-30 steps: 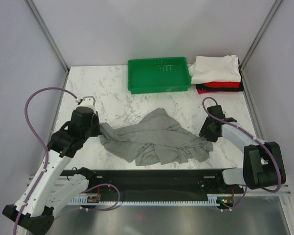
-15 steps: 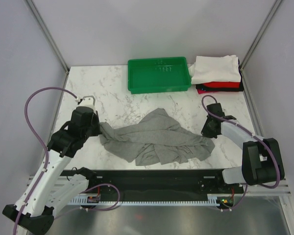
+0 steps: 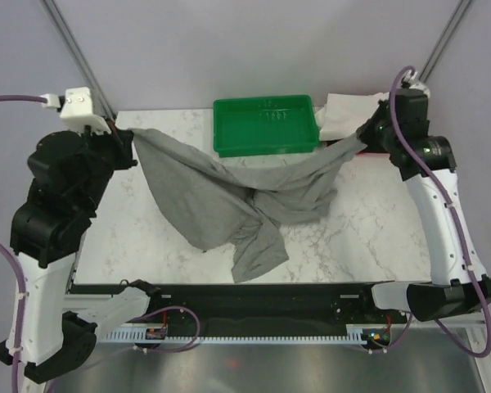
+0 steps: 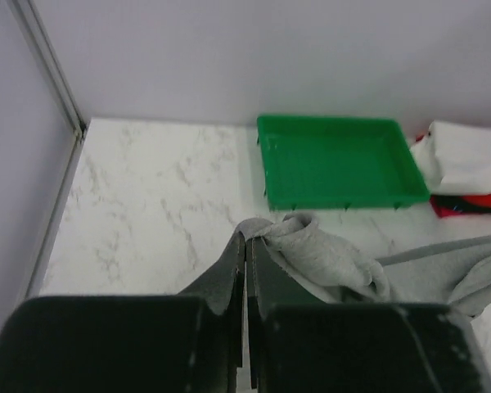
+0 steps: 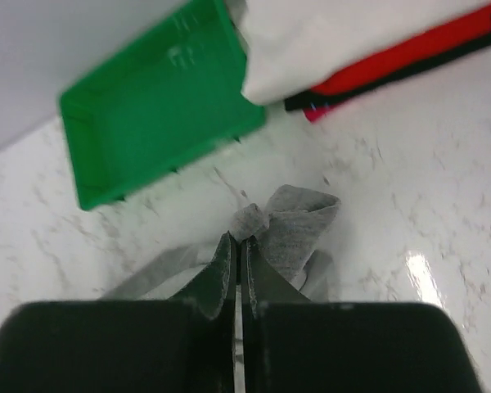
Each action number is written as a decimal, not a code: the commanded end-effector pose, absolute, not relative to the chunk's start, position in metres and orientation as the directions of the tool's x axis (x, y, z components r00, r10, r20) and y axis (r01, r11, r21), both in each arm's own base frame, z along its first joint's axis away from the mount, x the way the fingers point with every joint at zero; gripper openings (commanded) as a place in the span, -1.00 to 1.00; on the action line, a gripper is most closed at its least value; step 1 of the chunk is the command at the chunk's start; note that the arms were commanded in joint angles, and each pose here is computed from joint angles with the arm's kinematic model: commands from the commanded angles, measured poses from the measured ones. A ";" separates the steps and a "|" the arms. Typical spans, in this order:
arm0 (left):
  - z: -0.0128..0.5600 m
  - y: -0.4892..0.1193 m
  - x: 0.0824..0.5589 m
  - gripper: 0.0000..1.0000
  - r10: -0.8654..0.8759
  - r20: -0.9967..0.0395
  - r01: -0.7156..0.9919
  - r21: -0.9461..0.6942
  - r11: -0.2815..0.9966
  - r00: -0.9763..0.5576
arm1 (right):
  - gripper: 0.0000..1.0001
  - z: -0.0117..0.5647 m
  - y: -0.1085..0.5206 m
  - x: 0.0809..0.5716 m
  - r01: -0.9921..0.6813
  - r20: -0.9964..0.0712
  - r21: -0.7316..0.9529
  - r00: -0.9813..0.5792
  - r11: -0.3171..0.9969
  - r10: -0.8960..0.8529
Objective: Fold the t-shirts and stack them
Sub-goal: Flatten the tshirt out
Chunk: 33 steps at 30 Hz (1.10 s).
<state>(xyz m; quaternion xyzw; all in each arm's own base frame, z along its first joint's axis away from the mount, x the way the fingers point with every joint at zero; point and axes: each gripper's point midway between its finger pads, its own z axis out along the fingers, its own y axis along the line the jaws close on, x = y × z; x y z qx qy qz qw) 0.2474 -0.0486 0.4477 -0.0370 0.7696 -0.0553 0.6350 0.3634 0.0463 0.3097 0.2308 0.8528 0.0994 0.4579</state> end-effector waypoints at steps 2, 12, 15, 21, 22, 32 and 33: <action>0.545 -0.029 0.230 -0.96 -0.091 -0.994 0.017 -0.091 0.996 0.057 | -1.00 0.411 0.039 0.335 0.208 -0.822 0.408 -0.341 0.889 0.457; 0.596 -0.004 0.186 -0.96 -0.218 -0.931 0.026 -0.220 0.975 0.292 | -0.94 0.441 0.023 0.286 0.179 -0.872 0.422 -0.189 0.889 0.452; 0.565 -0.009 0.184 -0.96 -0.231 -0.941 0.046 -0.227 0.973 0.246 | -0.78 0.393 0.031 0.275 0.189 -0.829 0.452 -0.272 0.872 0.489; 0.427 -0.042 0.198 -0.96 -0.231 -0.972 0.115 -0.234 0.965 -0.042 | 0.06 0.198 0.055 0.276 0.291 -0.619 0.398 -0.615 0.870 0.489; 0.404 -0.049 0.200 -0.96 -0.230 -0.968 0.127 -0.241 0.962 -0.099 | -0.02 0.180 0.058 0.278 0.294 -0.594 0.385 -0.647 0.875 0.479; 0.262 -0.059 0.202 -0.96 -0.180 -0.902 0.068 -0.224 0.972 -0.393 | 0.32 0.133 0.065 0.264 0.289 -0.520 0.358 -0.729 0.888 0.446; 0.262 -0.057 0.202 -0.96 -0.188 -0.905 0.061 -0.227 0.972 -0.381 | 0.28 0.129 0.066 0.256 0.294 -0.504 0.366 -0.735 0.883 0.453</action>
